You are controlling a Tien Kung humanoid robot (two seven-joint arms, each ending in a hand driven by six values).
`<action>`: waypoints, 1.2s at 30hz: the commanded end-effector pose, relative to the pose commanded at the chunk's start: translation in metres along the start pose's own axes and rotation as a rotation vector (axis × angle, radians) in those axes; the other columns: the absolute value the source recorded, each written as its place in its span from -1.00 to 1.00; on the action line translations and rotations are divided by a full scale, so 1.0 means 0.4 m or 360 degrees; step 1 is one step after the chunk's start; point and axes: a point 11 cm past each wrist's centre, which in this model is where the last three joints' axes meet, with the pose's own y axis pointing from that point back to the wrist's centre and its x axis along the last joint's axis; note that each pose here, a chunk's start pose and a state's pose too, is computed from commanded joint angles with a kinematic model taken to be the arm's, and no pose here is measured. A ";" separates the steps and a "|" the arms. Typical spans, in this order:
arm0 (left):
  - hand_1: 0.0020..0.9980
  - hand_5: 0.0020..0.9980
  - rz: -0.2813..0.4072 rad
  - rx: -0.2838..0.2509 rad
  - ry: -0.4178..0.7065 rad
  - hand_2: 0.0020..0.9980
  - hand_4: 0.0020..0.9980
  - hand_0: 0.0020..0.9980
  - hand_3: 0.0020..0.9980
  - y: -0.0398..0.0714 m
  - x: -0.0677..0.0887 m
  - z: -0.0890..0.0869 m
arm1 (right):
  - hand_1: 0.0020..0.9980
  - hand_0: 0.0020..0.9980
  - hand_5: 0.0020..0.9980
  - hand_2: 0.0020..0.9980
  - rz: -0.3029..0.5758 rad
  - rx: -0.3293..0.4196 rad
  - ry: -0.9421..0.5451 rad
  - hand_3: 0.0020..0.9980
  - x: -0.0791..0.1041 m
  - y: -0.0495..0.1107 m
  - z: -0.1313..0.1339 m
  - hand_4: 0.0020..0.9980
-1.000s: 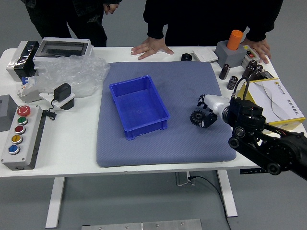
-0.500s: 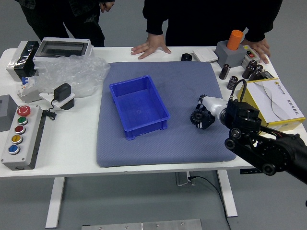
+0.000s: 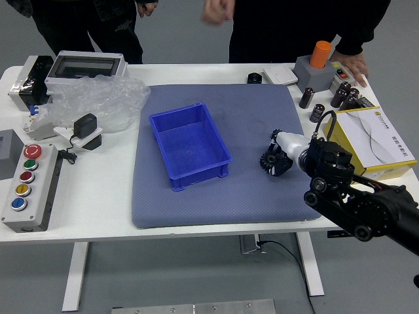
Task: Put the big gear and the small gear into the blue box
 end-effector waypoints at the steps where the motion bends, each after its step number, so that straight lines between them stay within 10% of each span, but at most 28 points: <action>1: 0.60 -0.47 0.0000 0.0000 0.0000 0.61 0.25 0.63 0.67 0.000 0.000 0.000 | 0.05 0.28 -0.64 0.14 0.0005 -0.0001 -0.0002 0.19 0.000 0.000 0.000 0.59; 9: 0.60 -0.48 0.0000 0.0003 -0.0001 0.61 0.24 0.63 0.67 0.000 0.000 -0.002 | -0.08 0.18 -1.00 -0.07 0.0037 -0.0010 -0.0014 -0.02 -0.001 -0.002 0.003 0.60; 36: 0.60 -0.48 0.0008 0.0002 0.0005 0.61 0.24 0.63 0.68 0.002 0.009 -0.002 | -0.11 0.07 -1.00 -0.13 0.0273 0.0200 -0.0011 -0.10 0.161 0.066 -0.087 0.60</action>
